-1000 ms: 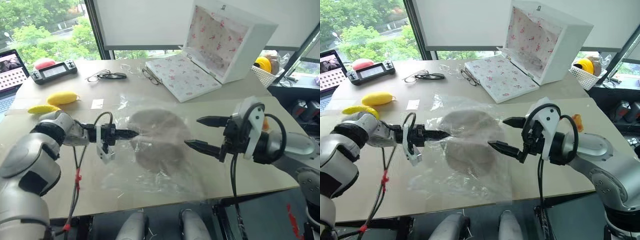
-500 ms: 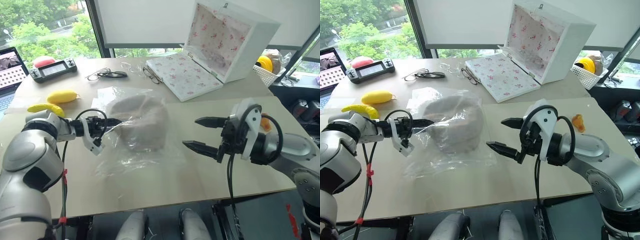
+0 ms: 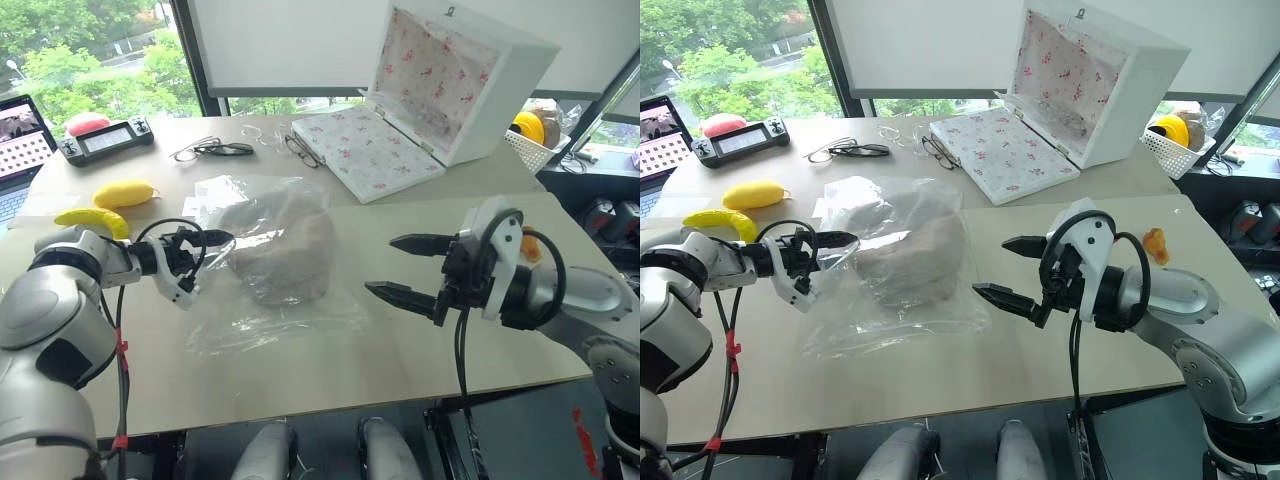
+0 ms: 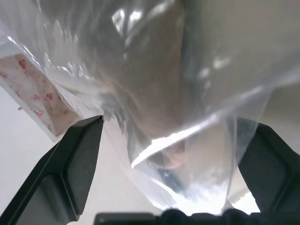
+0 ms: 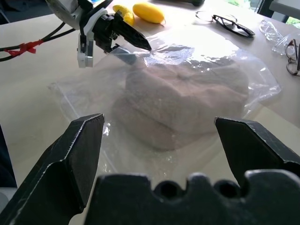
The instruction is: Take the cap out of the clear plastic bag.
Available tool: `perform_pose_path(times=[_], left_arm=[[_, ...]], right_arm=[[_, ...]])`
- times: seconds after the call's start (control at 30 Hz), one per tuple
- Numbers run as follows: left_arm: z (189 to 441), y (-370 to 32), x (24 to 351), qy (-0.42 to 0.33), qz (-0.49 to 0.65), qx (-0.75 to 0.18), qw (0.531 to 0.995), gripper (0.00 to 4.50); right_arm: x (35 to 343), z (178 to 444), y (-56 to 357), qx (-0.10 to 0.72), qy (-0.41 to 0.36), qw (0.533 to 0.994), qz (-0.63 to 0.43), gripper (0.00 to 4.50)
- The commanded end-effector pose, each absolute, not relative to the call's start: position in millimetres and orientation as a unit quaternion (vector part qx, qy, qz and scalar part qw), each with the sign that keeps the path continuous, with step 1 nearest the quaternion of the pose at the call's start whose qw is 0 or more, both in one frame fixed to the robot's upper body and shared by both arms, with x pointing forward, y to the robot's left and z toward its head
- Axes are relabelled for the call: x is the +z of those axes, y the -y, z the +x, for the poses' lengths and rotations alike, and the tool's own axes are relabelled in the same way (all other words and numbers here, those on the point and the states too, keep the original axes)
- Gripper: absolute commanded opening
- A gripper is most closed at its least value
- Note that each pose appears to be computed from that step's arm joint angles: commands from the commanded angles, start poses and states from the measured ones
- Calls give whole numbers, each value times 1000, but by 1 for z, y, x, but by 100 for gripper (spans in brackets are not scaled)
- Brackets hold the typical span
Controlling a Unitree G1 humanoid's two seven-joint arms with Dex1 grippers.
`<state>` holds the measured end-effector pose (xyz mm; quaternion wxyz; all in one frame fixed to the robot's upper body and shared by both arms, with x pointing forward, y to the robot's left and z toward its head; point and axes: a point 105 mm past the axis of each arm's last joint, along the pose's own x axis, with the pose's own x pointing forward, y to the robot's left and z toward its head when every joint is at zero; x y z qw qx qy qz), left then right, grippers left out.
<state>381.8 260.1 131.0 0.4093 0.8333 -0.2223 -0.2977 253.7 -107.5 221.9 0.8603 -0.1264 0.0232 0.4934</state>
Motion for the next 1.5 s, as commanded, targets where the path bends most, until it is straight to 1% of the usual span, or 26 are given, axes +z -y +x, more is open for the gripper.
perform_pose_path(times=[0.03,0.13,0.23,0.3,0.37,0.4,0.47,0.53,0.6,0.67,0.73,0.8,0.9,0.93,1.03,1.1,1.17,1.27,1.33,1.37,1.47,1.5], left_arm=[[382,-287,143,186,841,-235,451,446],[379,-305,145,153,835,-193,491,446],[377,-321,147,121,815,-152,546,446],[377,-333,152,92,770,-95,625,446],[381,-346,163,74,694,-19,716,446],[383,-352,167,64,657,13,751,446],[387,-369,175,48,545,98,831,446],[391,-375,174,44,443,144,884,446],[405,-358,170,55,327,150,931,446],[418,-335,172,74,254,132,955,446],[427,-319,181,88,200,118,969,446],[433,-312,184,83,145,103,981,446],[437,-292,204,110,99,33,988,446],[437,-287,214,123,66,10,990,446],[429,-257,247,156,-29,-118,980,446],[414,-233,262,150,-56,-219,963,446],[391,-210,268,119,-73,-326,935,446],[346,-193,263,54,-41,-471,880,446],[326,-197,248,2,-12,-508,861,446],[321,-198,244,-11,-4,-514,858,446],[289,-200,220,-84,46,-562,822,446],[282,-200,215,-101,67,-571,812,446]], right_arm=[[233,251,105,495,9,859,-134,450],[234,251,105,496,10,859,-130,450],[234,252,105,496,11,859,-129,450],[235,253,105,496,12,859,-127,450],[234,253,105,495,12,860,-125,450],[234,253,105,494,12,860,-124,450],[235,254,105,491,15,863,-118,450],[237,256,106,486,19,866,-113,450],[240,259,107,480,25,871,-104,450],[241,262,107,475,27,874,-102,450],[242,264,106,472,29,876,-98,450],[243,265,106,469,31,878,-95,450],[244,269,108,455,34,885,-91,450],[245,270,109,448,36,889,-88,450],[244,273,113,429,40,899,-75,450],[243,274,115,418,41,905,-67,450],[241,275,118,405,43,911,-59,450],[241,278,123,389,46,919,-50,450],[240,280,127,380,45,923,-48,450],[240,280,129,378,44,923,-48,450],[238,281,137,370,37,927,-51,450],[236,282,140,368,34,928,-52,450]])
